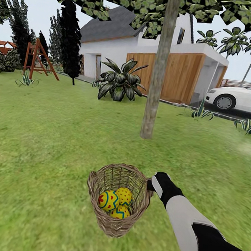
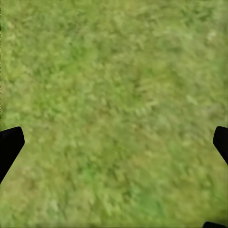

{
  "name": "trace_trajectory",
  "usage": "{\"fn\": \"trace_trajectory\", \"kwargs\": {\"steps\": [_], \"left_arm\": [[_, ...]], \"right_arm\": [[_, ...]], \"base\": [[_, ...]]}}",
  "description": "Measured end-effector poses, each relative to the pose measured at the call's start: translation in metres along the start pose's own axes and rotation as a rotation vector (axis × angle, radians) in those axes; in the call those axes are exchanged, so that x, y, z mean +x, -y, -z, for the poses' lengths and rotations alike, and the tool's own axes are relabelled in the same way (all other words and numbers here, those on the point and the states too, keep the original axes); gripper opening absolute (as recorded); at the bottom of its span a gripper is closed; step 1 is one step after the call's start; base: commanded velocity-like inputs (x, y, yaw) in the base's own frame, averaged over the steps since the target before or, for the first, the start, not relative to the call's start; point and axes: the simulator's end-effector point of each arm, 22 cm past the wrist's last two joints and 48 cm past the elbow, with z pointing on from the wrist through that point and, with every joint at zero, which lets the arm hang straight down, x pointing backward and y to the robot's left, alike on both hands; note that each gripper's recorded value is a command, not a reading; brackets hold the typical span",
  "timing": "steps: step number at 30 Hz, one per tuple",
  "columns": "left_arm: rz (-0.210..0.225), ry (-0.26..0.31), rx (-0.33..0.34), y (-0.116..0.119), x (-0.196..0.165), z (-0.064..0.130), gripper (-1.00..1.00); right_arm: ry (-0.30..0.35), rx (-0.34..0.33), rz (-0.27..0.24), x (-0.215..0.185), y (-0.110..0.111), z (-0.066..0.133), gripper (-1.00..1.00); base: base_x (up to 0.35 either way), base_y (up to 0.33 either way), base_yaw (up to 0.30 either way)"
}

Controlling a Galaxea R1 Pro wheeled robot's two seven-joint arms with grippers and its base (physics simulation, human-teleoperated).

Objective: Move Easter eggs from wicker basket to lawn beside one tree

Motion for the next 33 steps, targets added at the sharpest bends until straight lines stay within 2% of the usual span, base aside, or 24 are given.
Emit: {"fn": "trace_trajectory", "kwargs": {"steps": [19, 23, 24, 27, 30, 31, 33], "left_arm": [[0.001, -0.005, -0.005, -0.006, -0.014, 0.023, 1.0], [0.067, -0.026, -0.065, -0.034, 0.03, 0.011, 1.0], [0.1, -0.018, -0.058, -0.025, 0.045, 0.004, 1.0], [0.187, 0.034, 0.026, 0.048, 0.058, -0.007, 1.0], [0.324, 0.038, 0.145, 0.155, 0.078, -0.009, 1.0], [0.341, 0.045, 0.146, 0.177, 0.084, -0.009, 1.0], [0.317, 0.086, 0.085, 0.177, 0.094, -0.012, 1.0]], "right_arm": [[0.0, -0.001, 0.001, -0.015, 0.002, 0.025, -1.0], [0.0, -0.001, 0.001, -0.018, 0.002, 0.03, -1.0], [0.0, -0.001, 0.001, -0.019, 0.002, 0.032, -1.0], [0.0, -0.001, 0.0, -0.021, 0.003, 0.035, -1.0], [0.0, 0.001, 0.002, -0.023, 0.003, 0.039, -1.0], [0.0, 0.0, 0.001, -0.024, 0.003, 0.04, -1.0], [-0.001, 0.0, 0.001, -0.025, 0.003, 0.043, -1.0]], "base": [[0.0, 0.0, 0.0], [0.0, 0.0, 0.0], [0.0, 0.0, 0.0], [0.0, 0.0, 0.0], [0.0, 0.0, 0.0], [0.0, 0.0, 0.0], [0.0, 0.0, 0.0]]}}
